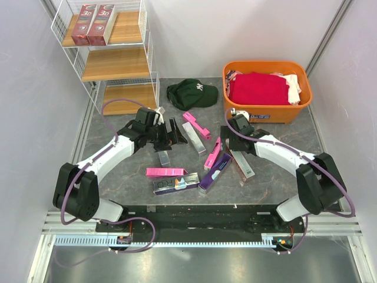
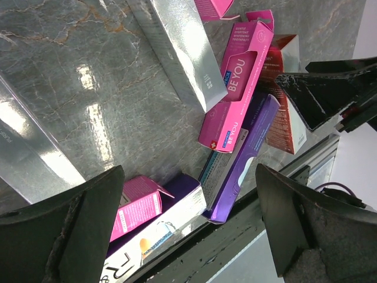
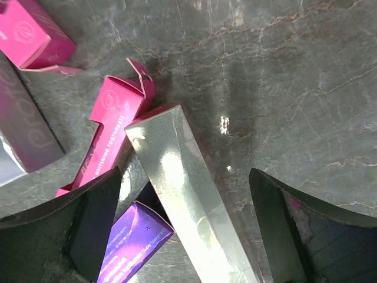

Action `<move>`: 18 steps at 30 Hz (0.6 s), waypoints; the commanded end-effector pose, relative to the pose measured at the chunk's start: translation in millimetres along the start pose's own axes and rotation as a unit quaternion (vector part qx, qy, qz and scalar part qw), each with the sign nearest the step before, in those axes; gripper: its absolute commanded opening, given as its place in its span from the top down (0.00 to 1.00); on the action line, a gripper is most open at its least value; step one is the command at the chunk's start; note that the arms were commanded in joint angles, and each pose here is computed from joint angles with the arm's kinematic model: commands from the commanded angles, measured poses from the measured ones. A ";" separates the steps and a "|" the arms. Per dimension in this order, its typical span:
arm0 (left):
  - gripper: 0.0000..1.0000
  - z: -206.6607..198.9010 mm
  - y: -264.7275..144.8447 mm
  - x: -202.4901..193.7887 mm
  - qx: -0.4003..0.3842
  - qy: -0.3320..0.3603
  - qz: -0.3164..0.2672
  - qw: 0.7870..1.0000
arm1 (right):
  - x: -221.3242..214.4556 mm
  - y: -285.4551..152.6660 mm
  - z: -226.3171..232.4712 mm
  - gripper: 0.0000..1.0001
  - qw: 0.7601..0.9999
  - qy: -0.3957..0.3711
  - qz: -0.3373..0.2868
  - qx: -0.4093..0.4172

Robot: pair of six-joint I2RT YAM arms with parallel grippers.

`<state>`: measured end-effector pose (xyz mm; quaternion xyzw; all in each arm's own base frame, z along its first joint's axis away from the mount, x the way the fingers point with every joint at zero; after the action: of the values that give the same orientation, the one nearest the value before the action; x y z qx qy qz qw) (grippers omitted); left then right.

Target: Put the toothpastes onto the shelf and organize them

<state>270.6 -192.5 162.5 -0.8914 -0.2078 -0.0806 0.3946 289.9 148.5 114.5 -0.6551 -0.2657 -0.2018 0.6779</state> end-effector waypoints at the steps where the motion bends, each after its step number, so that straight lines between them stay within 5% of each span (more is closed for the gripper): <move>1: 0.00 -2.7 6.0 -0.2 -0.015 -0.002 0.003 1.000 | -18.1 10.7 -2.1 0.02 0.999 -0.024 0.042 0.001; 5: 0.01 -3.1 6.9 -0.5 -0.018 -0.004 0.005 1.000 | -23.1 17.9 0.4 0.06 0.998 -0.027 0.056 0.006; 7: 0.01 -3.5 6.7 -0.7 -0.019 -0.007 0.005 1.000 | -22.5 20.1 0.1 0.22 0.998 -0.029 0.055 0.004; 11: 0.01 -6.3 4.7 1.5 -0.024 -0.007 -0.001 1.000 | -21.5 24.6 -1.1 0.23 0.998 -0.027 0.055 0.002; 16: 0.01 -8.5 1.3 2.4 -0.027 -0.006 -0.007 1.000 | -8.8 23.8 3.0 0.53 0.999 -0.019 0.040 0.015; 18: 0.01 -10.6 -1.1 2.5 -0.030 -0.004 -0.010 1.000 | 1.0 21.5 4.8 0.57 0.999 -0.012 0.027 0.019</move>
<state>272.0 -194.4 156.5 -0.8933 -0.2074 -0.0733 0.3919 288.1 146.9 82.8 -0.6696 -0.2466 -0.1474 0.6849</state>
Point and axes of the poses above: each gripper's point midway between its finger pads, its own y axis out along the fingers, its own z axis along the line the jaws close on, x = y × z, the point moved 5 cm from there along -y, back along the fingers, and after that the axes turned 6 degrees about -y, right-handed, at the moved point
